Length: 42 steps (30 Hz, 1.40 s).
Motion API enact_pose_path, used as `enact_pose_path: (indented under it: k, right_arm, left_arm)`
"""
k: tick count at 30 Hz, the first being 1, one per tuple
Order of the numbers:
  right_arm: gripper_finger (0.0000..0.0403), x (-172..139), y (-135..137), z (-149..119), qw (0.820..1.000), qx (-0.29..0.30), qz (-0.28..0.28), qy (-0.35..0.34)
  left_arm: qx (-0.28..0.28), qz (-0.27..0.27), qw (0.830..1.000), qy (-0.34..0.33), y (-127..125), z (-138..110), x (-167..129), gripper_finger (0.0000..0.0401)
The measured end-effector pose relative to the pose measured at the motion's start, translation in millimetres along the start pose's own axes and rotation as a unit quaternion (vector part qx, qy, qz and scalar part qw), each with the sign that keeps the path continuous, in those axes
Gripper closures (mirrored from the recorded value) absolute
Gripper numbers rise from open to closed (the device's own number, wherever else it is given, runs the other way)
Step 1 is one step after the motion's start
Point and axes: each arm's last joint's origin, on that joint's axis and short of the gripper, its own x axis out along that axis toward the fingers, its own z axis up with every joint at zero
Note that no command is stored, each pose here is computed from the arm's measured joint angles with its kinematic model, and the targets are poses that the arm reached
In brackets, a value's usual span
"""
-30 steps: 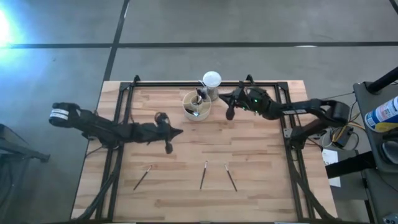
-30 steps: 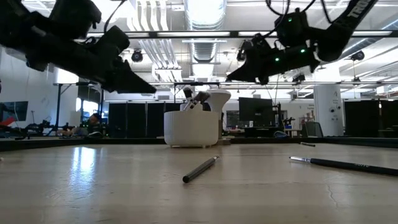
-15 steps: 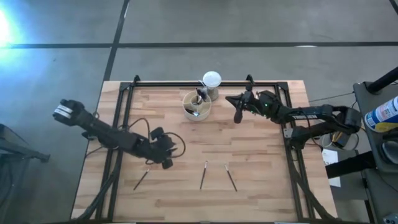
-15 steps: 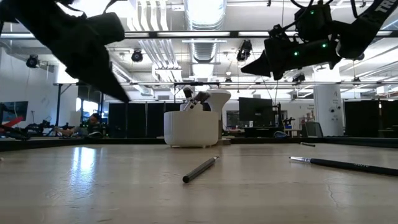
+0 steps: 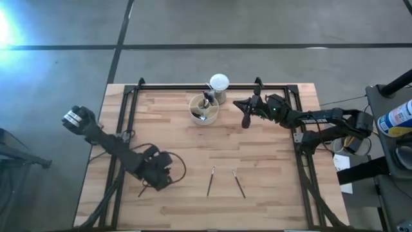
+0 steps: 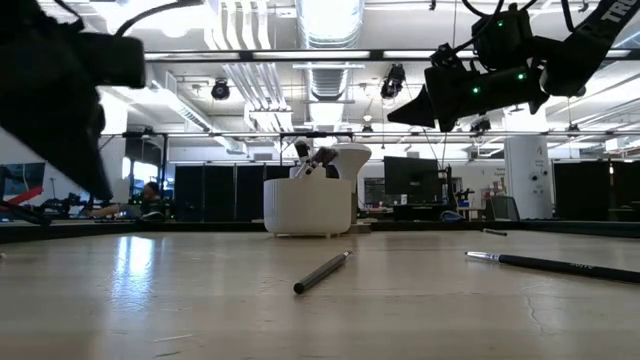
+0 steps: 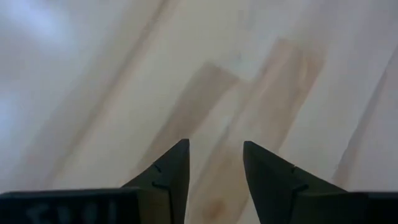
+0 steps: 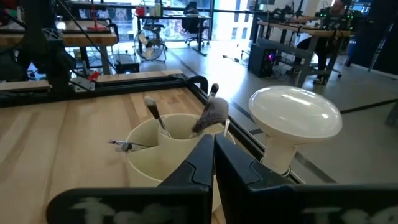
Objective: Put items in baskets/containers
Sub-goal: Put the black eyeshadow brush into the white organizer
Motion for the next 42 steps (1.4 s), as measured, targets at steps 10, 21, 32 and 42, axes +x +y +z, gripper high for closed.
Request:
enact_pose_path:
  k: [10,21,32,42]
  right_arm:
    - [0.0394,-0.8,0.2,-2.3,1.0,0.004,0.001,0.004]
    - [0.0394,-1.2,0.3,-3.5,1.0,0.004,0.002,0.006]
    - [0.0394,-1.8,0.4,-5.7,1.0,0.004,0.002,0.012]
    - [0.0394,-1.8,0.4,-5.7,1.0,0.003,0.002,0.012]
  left_arm:
    - [-0.054,0.045,0.991,0.116,-0.2,-22.4,12.8,0.0258]
    - [-0.102,0.092,0.976,0.171,1.7,-33.4,21.7,0.0267]
    - [-0.095,0.088,0.977,0.17,-2.3,-35.0,28.3,0.0393]
    - [-0.022,0.044,0.998,-0.033,-10.2,11.7,-5.4,0.0401]
